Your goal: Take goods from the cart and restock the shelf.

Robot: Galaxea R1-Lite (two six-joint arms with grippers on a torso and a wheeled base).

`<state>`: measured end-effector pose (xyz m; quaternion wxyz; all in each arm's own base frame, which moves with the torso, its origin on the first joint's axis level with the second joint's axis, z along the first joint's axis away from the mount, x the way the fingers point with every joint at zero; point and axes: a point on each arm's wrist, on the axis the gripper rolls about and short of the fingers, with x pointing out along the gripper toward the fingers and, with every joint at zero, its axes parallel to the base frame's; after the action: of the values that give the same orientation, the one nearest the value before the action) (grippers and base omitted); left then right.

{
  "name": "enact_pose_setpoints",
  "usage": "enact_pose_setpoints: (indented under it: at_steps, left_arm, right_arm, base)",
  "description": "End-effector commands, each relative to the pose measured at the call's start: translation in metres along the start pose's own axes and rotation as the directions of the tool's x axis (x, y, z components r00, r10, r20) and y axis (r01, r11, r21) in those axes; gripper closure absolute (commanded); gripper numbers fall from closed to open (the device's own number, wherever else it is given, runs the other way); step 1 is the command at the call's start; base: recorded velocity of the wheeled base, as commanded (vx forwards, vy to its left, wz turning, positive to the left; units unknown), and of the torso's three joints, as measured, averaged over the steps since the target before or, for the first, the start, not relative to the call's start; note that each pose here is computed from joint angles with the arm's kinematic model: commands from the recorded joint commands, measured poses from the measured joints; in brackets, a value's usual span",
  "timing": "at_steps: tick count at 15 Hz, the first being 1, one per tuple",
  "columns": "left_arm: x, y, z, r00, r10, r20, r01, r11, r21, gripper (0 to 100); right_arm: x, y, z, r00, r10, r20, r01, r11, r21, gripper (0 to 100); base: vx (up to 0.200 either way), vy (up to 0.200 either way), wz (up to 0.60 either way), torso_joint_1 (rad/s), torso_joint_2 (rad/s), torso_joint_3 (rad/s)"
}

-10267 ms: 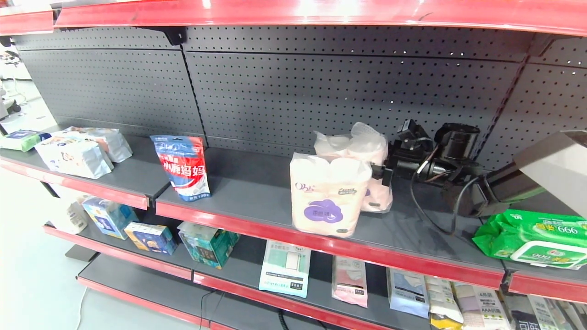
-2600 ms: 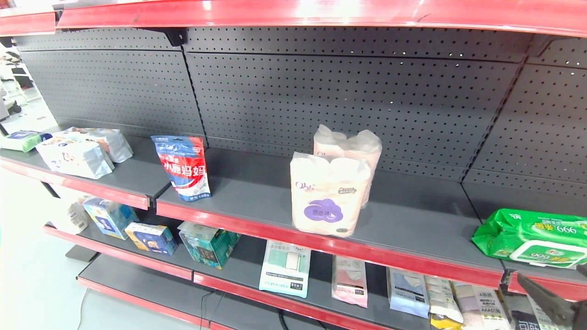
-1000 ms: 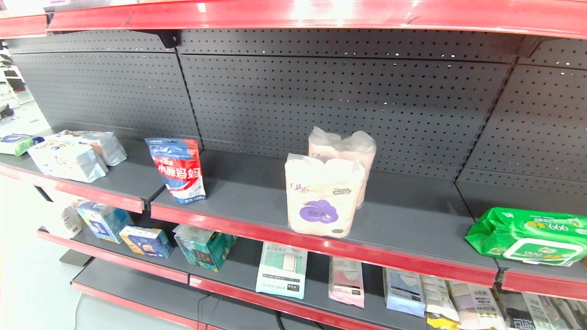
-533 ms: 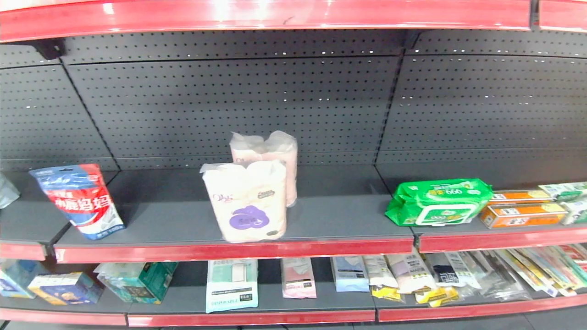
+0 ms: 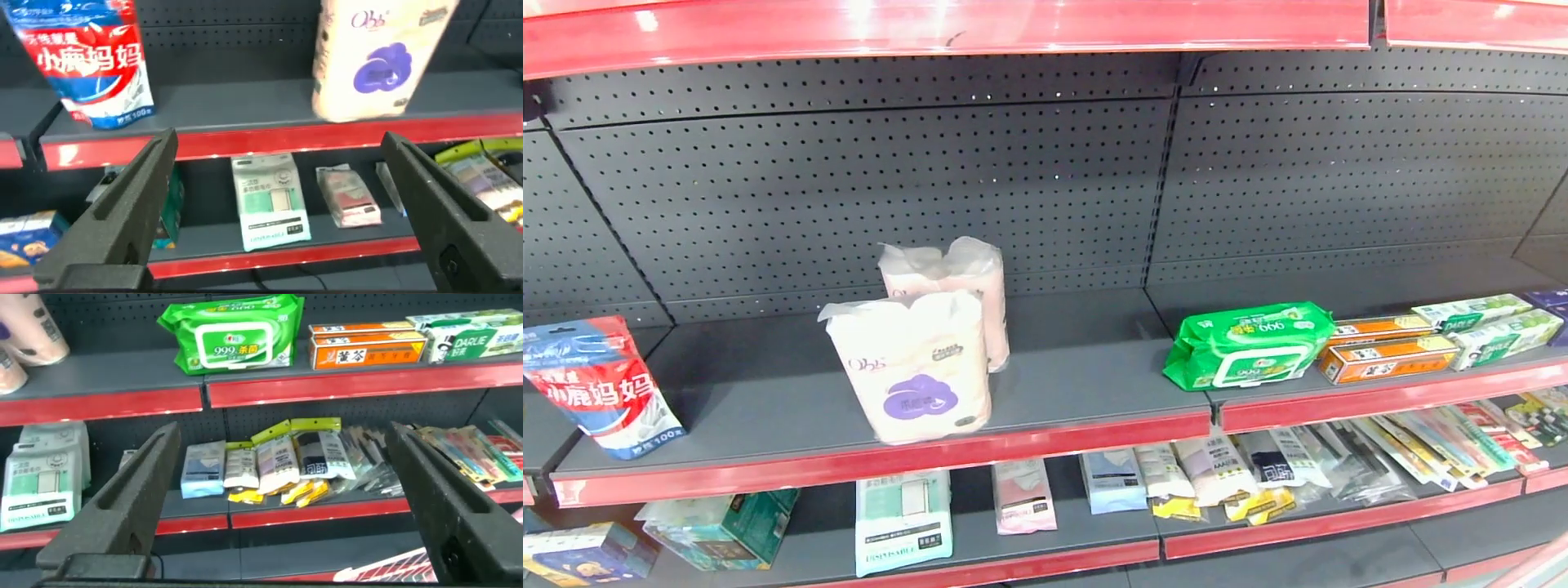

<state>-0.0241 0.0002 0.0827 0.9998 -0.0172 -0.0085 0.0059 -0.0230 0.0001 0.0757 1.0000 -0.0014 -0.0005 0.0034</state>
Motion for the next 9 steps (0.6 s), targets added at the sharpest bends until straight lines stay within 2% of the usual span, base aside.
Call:
enact_pose_setpoints:
  at_steps: [1, 2, 3, 4, 5, 6, 7, 8, 9]
  left_arm:
    - [0.024, -0.003, 0.097, 1.0, -0.005, -0.022, 0.002, 0.989, -0.151, 0]
    - [0.044, -0.005, 0.125, 0.999, 0.002, -0.052, -0.011, 0.985, -0.175, 0]
    - [0.057, -0.004, 0.127, 0.993, 0.035, -0.109, -0.051, 0.987, -0.152, 0]
    - [0.087, 0.0, 0.117, 0.951, 0.163, -0.262, -0.179, 0.983, -0.039, 0]
    - [0.104, 0.005, 0.108, 0.902, 0.251, -0.351, -0.262, 0.965, 0.017, 0]
    - [0.122, 0.008, 0.098, 0.853, 0.279, -0.441, -0.289, 0.956, 0.046, 0]
    - [0.14, 0.011, 0.088, 0.804, 0.286, -0.521, -0.298, 0.952, 0.062, 0]
    - [0.154, 0.013, 0.081, 0.775, 0.287, -0.563, -0.301, 0.951, 0.07, 0]
    - [0.163, 0.013, 0.078, 0.769, 0.287, -0.572, -0.301, 0.951, 0.073, 0]
  right_arm:
    - [0.0, 0.0, 0.0, 1.0, 0.001, -0.001, -0.001, 1.0, 0.0, 0]
    - [0.0, 0.0, 0.0, 1.0, 0.001, -0.001, -0.001, 1.0, 0.0, 0]
    - [0.0, 0.0, 0.0, 1.0, 0.001, -0.001, -0.001, 1.0, 0.0, 0]
    - [0.0, 0.0, 0.0, 1.0, 0.001, -0.001, -0.001, 1.0, 0.0, 0]
    - [0.0, 0.0, 0.0, 1.0, 0.001, -0.001, -0.001, 1.0, 0.0, 0]
    - [0.0, 0.0, 0.0, 1.0, 0.001, -0.001, -0.001, 1.0, 0.0, 0]
    - [0.0, 0.0, 0.0, 1.0, 0.001, -0.001, -0.001, 1.0, 0.0, 0]
    - [0.0, 0.0, 0.0, 1.0, 0.001, -0.001, -0.001, 1.0, 0.0, 0]
    - [0.0, 0.0, 0.0, 1.0, 0.001, -0.003, -0.001, 1.0, 0.0, 0]
  base:
    - [0.0, 0.0, 0.0, 0.0, 0.0, 0.0]
    - [0.0, 0.0, 0.0, 0.0, 0.0, 0.0]
    - [0.0, 0.0, 0.0, 0.0, 0.0, 0.0]
    - [0.0, 0.0, 0.0, 0.0, 0.0, 0.0]
    - [0.0, 0.0, 0.0, 0.0, 0.0, 0.0]
    - [0.0, 0.0, 0.0, 0.0, 0.0, 0.0]
    - [0.0, 0.0, 0.0, 0.0, 0.0, 0.0]
    - [0.0, 0.0, 0.0, 0.0, 0.0, 0.0]
    - [0.0, 0.0, 0.0, 0.0, 0.0, 0.0]
